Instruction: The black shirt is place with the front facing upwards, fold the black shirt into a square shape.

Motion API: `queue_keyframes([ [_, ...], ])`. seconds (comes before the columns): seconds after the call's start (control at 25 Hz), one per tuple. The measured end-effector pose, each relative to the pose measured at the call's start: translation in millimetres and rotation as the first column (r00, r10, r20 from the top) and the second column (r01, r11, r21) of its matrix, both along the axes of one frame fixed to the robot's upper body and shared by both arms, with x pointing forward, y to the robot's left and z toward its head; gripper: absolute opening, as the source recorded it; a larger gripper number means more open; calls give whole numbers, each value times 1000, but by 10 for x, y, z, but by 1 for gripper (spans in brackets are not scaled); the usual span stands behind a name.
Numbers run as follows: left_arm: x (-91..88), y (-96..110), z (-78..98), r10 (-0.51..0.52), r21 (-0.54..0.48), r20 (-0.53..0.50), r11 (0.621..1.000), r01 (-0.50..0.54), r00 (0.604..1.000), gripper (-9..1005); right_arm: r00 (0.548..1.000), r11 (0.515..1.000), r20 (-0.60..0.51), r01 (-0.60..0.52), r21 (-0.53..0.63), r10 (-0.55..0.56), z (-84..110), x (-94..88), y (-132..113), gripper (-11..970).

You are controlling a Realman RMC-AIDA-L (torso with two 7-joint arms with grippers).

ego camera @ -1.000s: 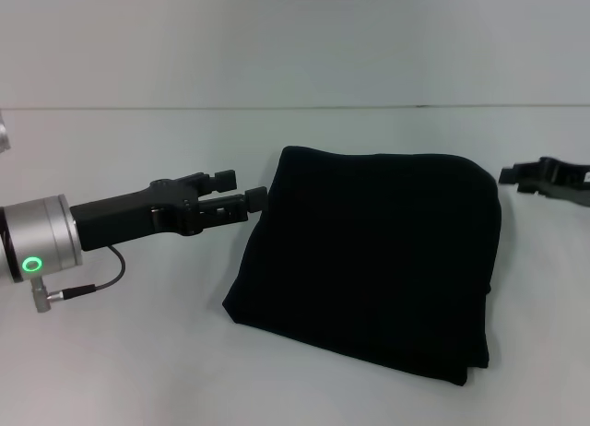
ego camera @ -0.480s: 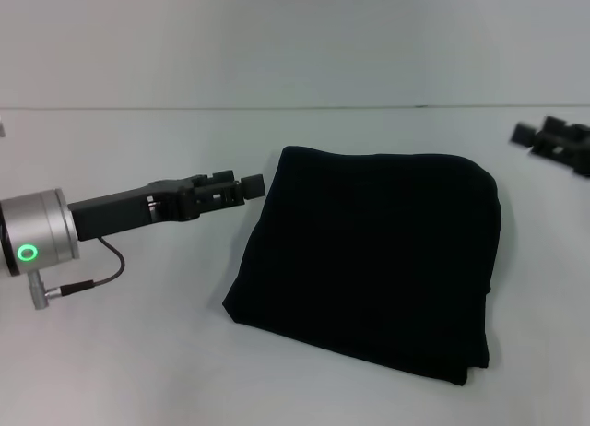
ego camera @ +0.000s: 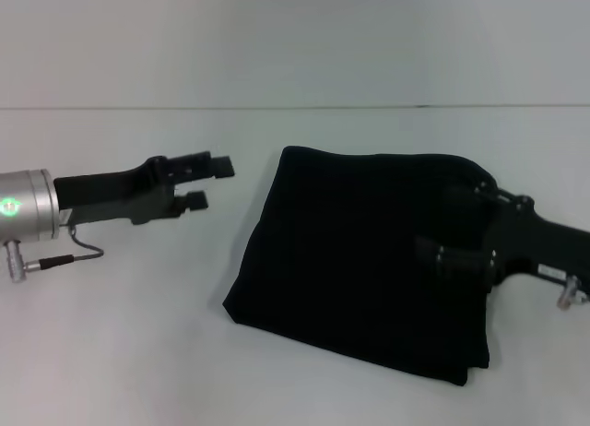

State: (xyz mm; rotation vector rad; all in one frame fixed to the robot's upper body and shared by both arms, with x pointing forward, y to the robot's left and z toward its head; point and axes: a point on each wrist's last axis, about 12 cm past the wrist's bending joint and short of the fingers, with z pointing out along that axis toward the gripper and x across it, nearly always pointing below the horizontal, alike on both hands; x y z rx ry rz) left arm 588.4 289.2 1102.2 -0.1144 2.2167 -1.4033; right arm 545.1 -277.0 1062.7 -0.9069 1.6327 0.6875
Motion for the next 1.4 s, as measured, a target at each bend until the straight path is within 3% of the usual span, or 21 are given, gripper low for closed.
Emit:
queue_keyframes([
  [0.12,87,-32,-5,10,46,-79,999,-6,997,890,999,999,25,-31,-23,32,-35,-79,-16,946],
  [0.44,313,-322,-85,31,166,-115,986,-11,993,891,993,991,37,-106,-80,109,-229,-357,-26,945],
  [0.64,357,-448,-108,22,205,-113,979,2,993,890,993,992,38,-108,-72,111,-316,-464,-11,945],
  [1.12,379,-700,-269,76,263,-89,964,-51,993,890,993,992,33,-113,-56,115,-339,-521,-14,944],
  [1.4,374,-883,-299,39,291,-83,957,-13,996,888,992,992,31,-118,-36,120,-339,-569,-24,944],
])
